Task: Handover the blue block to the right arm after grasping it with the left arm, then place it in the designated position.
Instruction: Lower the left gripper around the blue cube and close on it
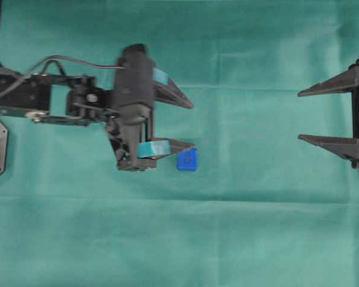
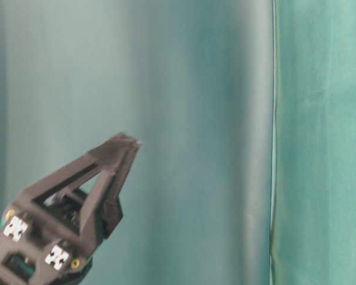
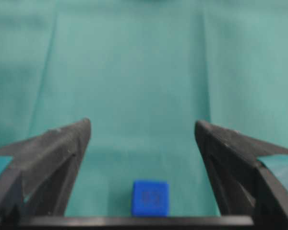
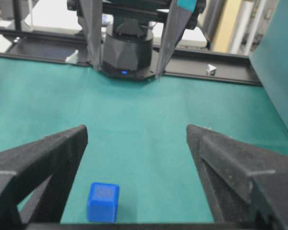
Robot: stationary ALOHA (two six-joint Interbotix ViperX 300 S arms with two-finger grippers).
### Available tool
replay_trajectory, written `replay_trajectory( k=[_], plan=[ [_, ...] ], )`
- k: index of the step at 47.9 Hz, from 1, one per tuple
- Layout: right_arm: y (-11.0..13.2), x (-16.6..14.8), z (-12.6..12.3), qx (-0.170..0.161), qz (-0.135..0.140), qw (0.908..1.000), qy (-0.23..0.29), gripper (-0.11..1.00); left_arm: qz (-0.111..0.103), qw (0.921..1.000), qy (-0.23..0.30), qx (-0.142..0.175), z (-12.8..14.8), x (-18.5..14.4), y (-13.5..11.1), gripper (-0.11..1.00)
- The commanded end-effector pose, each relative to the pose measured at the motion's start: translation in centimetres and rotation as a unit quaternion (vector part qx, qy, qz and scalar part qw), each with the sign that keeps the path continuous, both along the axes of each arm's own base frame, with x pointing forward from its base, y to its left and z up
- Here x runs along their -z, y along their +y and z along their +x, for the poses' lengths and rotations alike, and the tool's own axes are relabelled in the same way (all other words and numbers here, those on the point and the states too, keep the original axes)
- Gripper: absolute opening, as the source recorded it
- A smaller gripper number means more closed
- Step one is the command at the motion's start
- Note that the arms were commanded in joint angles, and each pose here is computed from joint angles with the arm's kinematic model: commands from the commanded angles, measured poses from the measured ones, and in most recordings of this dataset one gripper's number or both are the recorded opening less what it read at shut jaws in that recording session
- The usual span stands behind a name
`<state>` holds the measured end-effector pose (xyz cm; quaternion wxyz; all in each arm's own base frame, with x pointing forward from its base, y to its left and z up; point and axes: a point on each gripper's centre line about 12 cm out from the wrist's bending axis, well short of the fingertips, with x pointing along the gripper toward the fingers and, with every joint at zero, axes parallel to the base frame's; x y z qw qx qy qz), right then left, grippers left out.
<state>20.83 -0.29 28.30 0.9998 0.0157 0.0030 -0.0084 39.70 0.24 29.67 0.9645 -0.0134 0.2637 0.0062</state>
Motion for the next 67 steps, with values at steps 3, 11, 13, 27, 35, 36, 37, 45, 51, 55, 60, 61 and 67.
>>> replay_trajectory(
  k=[3, 11, 13, 27, 35, 36, 37, 45, 51, 55, 60, 61, 67],
  plan=[
    [-0.1, -1.0, 0.3, 0.002, 0.001, 0.9999, -0.012, 0.95, -0.001, 0.9995, 0.033, 0.0, 0.8, -1.6, -0.1, 1.0],
    [-0.1, -0.8, 0.3, 0.002, 0.001, 1.0, -0.005, 0.95, -0.002, 0.995, 0.1, 0.002, 1.6, -1.3, -0.2, 1.0],
    [-0.1, -0.9, 0.3, 0.002, 0.001, 1.0, -0.006, 0.95, -0.002, 0.9936, 0.113, 0.003, 1.7, -1.2, -0.3, 1.0],
    [-0.1, -0.7, 0.3, 0.001, 0.001, 1.0, 0.001, 0.95, -0.001, 0.9914, 0.131, 0.004, 2.1, -1.2, -0.4, 1.0],
    [-0.1, -0.7, 0.3, 0.001, 0.001, 1.0, 0.0, 0.95, -0.002, 0.9913, 0.132, 0.003, 2.1, -1.2, -0.4, 1.0],
    [-0.1, -0.7, 0.4, 0.001, 0.001, 1.0, 0.001, 0.95, -0.002, 0.9914, 0.131, 0.003, 2.1, -1.2, -0.4, 1.0],
    [-0.1, -0.7, 0.4, 0.001, 0.001, 1.0, 0.001, 0.95, -0.002, 0.9914, 0.131, 0.003, 2.1, -1.2, -0.4, 1.0],
    [-0.1, -0.8, 0.4, 0.001, 0.001, 1.0, 0.0, 0.95, -0.002, 0.9913, 0.132, 0.003, 2.1, -1.2, -0.4, 1.0],
    [-0.1, -0.8, 0.4, 0.001, 0.001, 1.0, 0.0, 0.95, -0.002, 0.9912, 0.132, 0.003, 2.1, -1.1, -0.4, 1.0],
    [-0.1, -0.8, 0.4, 0.001, 0.0, 1.0, -0.001, 0.95, -0.002, 0.9913, 0.132, 0.003, 2.0, -1.2, -0.4, 1.0],
    [-0.1, -0.8, 0.4, 0.001, 0.0, 1.0, 0.0, 0.95, -0.002, 0.9913, 0.132, 0.003, 2.0, -1.2, -0.4, 1.0],
    [-0.1, -0.8, 0.4, 0.001, 0.0, 1.0, 0.0, 0.95, -0.002, 0.9913, 0.132, 0.003, 2.0, -1.2, -0.4, 1.0],
    [-0.1, -0.8, 0.4, 0.001, 0.0, 1.0, 0.0, 0.95, -0.002, 0.9912, 0.132, 0.003, 2.0, -1.1, -0.4, 1.0]
  ],
)
